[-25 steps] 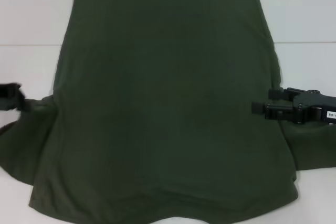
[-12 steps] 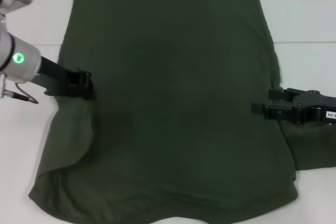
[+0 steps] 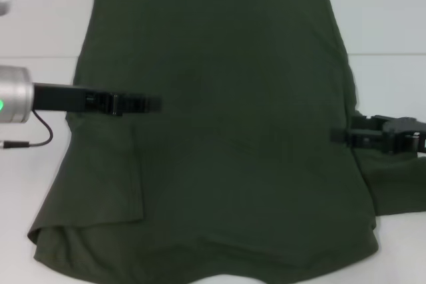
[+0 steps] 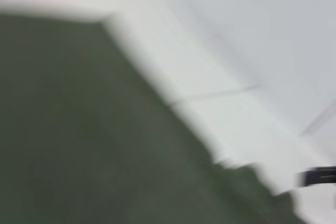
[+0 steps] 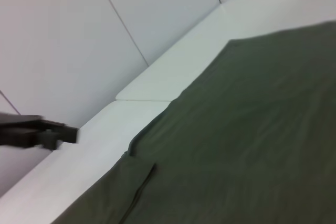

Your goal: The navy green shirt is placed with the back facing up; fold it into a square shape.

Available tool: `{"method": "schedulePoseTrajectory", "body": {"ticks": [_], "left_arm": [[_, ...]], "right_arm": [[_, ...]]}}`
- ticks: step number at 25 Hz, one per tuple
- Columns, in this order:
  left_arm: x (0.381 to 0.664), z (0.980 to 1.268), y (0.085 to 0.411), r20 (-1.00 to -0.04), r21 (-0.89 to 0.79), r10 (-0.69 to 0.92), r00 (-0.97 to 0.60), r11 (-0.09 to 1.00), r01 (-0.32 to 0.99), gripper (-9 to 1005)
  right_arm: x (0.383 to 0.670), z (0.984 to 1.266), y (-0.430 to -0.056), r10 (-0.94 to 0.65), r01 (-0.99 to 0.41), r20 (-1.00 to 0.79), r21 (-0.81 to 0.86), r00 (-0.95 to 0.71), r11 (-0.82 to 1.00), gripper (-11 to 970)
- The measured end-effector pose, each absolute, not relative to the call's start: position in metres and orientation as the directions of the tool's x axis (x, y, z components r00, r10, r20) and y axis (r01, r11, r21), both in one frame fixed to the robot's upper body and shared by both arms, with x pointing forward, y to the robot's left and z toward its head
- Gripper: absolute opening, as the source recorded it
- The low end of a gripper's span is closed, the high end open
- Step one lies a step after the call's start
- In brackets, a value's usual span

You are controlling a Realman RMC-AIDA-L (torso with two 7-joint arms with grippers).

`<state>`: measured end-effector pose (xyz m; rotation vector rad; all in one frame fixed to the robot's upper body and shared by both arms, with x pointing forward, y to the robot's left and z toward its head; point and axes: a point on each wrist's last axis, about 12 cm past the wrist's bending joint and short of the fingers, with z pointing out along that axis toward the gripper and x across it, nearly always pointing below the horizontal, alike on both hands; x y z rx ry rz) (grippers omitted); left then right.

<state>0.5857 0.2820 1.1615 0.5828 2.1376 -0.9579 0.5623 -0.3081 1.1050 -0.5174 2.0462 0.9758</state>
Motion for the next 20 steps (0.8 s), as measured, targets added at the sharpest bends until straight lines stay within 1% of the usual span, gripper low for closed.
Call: {"method": "schedulePoseTrajectory", "body": {"ticks": [1,2,4,6,9,12,14,15,17,20], "left_arm": [[0.578,1.158,0.284,-0.795,-0.433,0.108,-0.597,0.588,0.683,389],[0.568,1.154,0.288,-0.847,-0.389,0.099,-0.522,0.553,0.736,408],[0.552,1.143,0.292,-0.892,-0.327,0.095,-0.442,0.539,0.776,447],[0.542,1.132,0.294,-0.900,-0.302,0.111,-0.422,0.541,0.785,485],[0.534,1.117,0.296,-0.892,-0.318,0.106,-0.440,0.543,0.777,542],[0.532,1.113,0.299,-0.890,-0.332,0.080,-0.448,0.561,0.759,600],[0.532,1.112,0.301,-0.895,-0.337,0.054,-0.443,0.570,0.749,754],[0.532,1.112,0.302,-0.896,-0.341,0.041,-0.442,0.573,0.745,831],[0.532,1.111,0.302,-0.897,-0.347,0.030,-0.442,0.573,0.743,878],[0.533,1.111,0.302,-0.898,-0.348,0.021,-0.439,0.576,0.739,948]], "right_arm": [[0.563,1.107,-0.311,-0.016,-0.622,-0.785,0.478,-0.619,0.620,944],[0.562,1.109,-0.314,-0.010,-0.614,-0.774,0.495,-0.634,0.615,944],[0.562,1.115,-0.320,0.000,-0.601,-0.755,0.522,-0.656,0.605,944],[0.564,1.121,-0.330,0.029,-0.553,-0.720,0.558,-0.694,0.618,944],[0.568,1.126,-0.356,0.119,-0.363,-0.593,0.626,-0.796,0.690,944],[0.569,1.133,-0.383,0.201,-0.201,-0.504,0.633,-0.840,0.748,945],[0.568,1.140,-0.396,0.222,-0.128,-0.477,0.597,-0.850,0.792,945],[0.568,1.142,-0.401,0.225,-0.105,-0.472,0.576,-0.853,0.810,945],[0.569,1.146,-0.407,0.225,-0.073,-0.465,0.540,-0.856,0.838,945],[0.573,1.145,-0.404,0.202,-0.075,-0.459,0.518,-0.865,0.852,945]]}}
